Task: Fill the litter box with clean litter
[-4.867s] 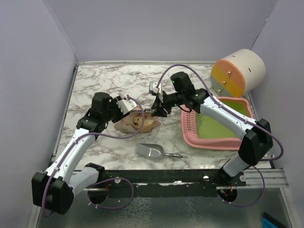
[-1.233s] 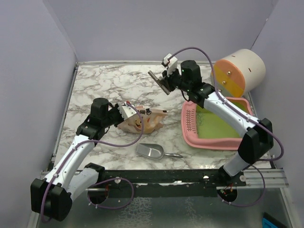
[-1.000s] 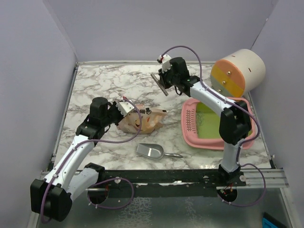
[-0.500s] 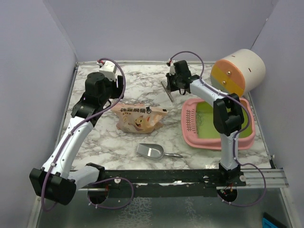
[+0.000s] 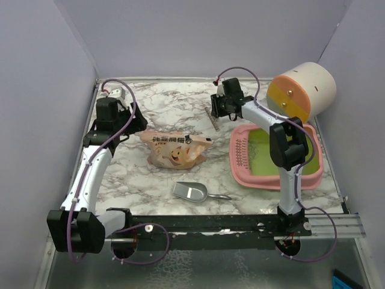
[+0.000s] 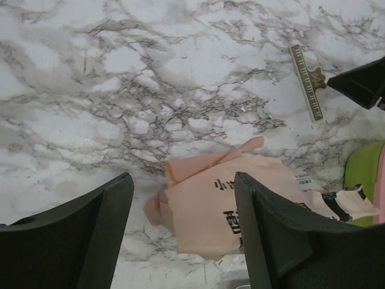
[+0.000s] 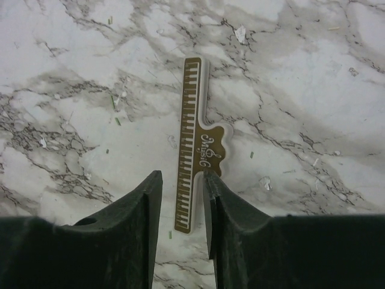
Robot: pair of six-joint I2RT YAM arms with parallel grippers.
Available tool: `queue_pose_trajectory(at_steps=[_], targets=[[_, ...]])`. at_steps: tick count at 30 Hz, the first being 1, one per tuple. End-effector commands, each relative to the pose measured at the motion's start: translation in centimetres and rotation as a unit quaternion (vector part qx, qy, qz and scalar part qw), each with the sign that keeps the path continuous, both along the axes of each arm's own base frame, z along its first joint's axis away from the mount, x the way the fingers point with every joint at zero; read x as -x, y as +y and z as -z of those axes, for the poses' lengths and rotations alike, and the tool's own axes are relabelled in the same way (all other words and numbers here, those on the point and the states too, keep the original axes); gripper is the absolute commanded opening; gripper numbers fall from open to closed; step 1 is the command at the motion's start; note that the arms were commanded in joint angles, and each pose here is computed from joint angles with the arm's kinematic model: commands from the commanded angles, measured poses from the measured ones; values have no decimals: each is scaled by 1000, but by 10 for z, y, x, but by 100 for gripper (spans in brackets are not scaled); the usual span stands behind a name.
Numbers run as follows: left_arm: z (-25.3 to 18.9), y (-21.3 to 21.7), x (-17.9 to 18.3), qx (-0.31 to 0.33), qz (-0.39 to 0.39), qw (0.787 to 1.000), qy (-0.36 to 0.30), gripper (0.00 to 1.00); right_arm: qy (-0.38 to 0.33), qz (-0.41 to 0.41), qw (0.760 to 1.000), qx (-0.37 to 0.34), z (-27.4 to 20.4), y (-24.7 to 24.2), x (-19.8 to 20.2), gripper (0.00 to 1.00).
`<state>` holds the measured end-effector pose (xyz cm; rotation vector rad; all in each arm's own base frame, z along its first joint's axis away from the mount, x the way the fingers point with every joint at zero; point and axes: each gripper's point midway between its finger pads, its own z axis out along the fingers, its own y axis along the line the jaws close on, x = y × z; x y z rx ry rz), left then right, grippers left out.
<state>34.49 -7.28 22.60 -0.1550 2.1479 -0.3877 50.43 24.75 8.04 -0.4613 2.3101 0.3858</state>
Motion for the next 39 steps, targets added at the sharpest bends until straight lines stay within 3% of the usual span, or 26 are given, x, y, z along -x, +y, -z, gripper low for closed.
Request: queue_pose_trajectory(at_steps=[1, 6, 12, 18, 25, 29, 36, 39], targets=[[0, 12, 9, 74, -13, 997, 8, 71, -25, -18, 999, -41, -31, 5, 11, 36], [9, 11, 11, 176, 2, 984, 35, 72, -48, -50, 994, -79, -73, 4, 49, 41], [22, -10, 14, 326, 30, 943, 63, 72, -75, -74, 990, -97, -106, -9, 98, 45], [33, -14, 7, 344, 48, 935, 72, 69, -97, -91, 983, -129, -141, -16, 137, 45], [3, -29, 3, 357, 152, 921, -18, 48, -78, -128, 976, -161, -142, -11, 170, 42], [0, -39, 5, 363, 196, 911, -11, 36, -80, -126, 976, -156, -141, -15, 175, 41], [-17, -53, 10, 333, 246, 909, -49, 33, -79, -145, 973, -161, -140, -13, 182, 41], [-19, -55, 10, 303, 253, 915, -79, 20, -74, -173, 966, -176, -145, -3, 184, 44]])
